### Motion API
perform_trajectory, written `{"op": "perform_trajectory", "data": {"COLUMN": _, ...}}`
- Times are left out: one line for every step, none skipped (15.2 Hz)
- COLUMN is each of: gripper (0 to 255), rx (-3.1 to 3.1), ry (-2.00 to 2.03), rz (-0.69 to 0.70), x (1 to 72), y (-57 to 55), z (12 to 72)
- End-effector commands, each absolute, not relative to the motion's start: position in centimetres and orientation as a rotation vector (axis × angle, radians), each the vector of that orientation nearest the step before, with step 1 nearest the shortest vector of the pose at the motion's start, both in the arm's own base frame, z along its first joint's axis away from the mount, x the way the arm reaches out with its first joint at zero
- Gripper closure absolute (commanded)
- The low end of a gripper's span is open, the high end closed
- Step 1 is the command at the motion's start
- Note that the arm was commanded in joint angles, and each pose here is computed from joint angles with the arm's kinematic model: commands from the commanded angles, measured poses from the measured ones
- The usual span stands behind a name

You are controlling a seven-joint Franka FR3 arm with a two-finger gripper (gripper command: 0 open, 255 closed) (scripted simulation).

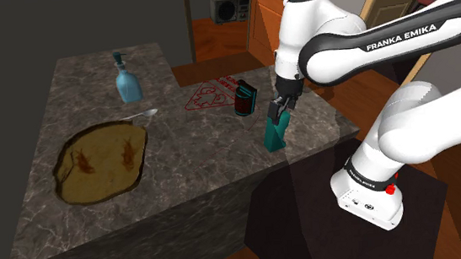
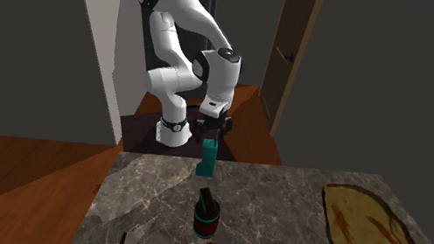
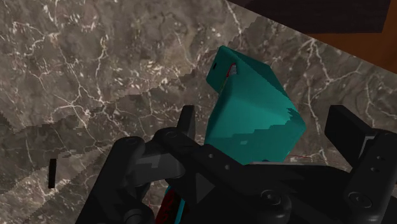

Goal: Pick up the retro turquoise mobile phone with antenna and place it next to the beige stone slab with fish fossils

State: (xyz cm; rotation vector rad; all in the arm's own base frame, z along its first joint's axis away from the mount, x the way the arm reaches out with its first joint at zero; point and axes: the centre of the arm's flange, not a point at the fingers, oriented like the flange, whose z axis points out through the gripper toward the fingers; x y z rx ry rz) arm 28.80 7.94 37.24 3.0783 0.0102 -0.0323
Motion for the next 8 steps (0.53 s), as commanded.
{"op": "perform_trajectory", "data": {"gripper": 0, "rx": 3.078, "ry": 0.010, "rz": -0.031, "x": 28.76, "y": 7.92, "z": 37.04}}
{"op": "perform_trajectory", "data": {"gripper": 0, "rx": 3.078, "ry": 0.010, "rz": -0.031, "x": 28.76, "y": 7.92, "z": 37.04}}
{"op": "perform_trajectory", "data": {"gripper": 0, "rx": 3.078, "ry": 0.010, "rz": -0.031, "x": 28.76, "y": 7.93, "z": 37.04}}
{"op": "perform_trajectory", "data": {"gripper": 0, "rx": 3.078, "ry": 0.010, "rz": -0.031, "x": 28.76, "y": 7.93, "z": 37.04}}
{"op": "perform_trajectory", "data": {"gripper": 0, "rx": 3.078, "ry": 0.010, "rz": -0.031, "x": 28.76, "y": 7.93, "z": 37.04}}
{"op": "perform_trajectory", "data": {"gripper": 0, "rx": 3.078, "ry": 0.010, "rz": -0.031, "x": 28.77, "y": 7.93, "z": 37.04}}
{"op": "perform_trajectory", "data": {"gripper": 255, "rx": 3.078, "ry": 0.010, "rz": -0.031, "x": 28.77, "y": 7.93, "z": 37.04}}
{"op": "perform_trajectory", "data": {"gripper": 255, "rx": 3.078, "ry": 0.010, "rz": -0.031, "x": 28.77, "y": 7.93, "z": 37.04}}
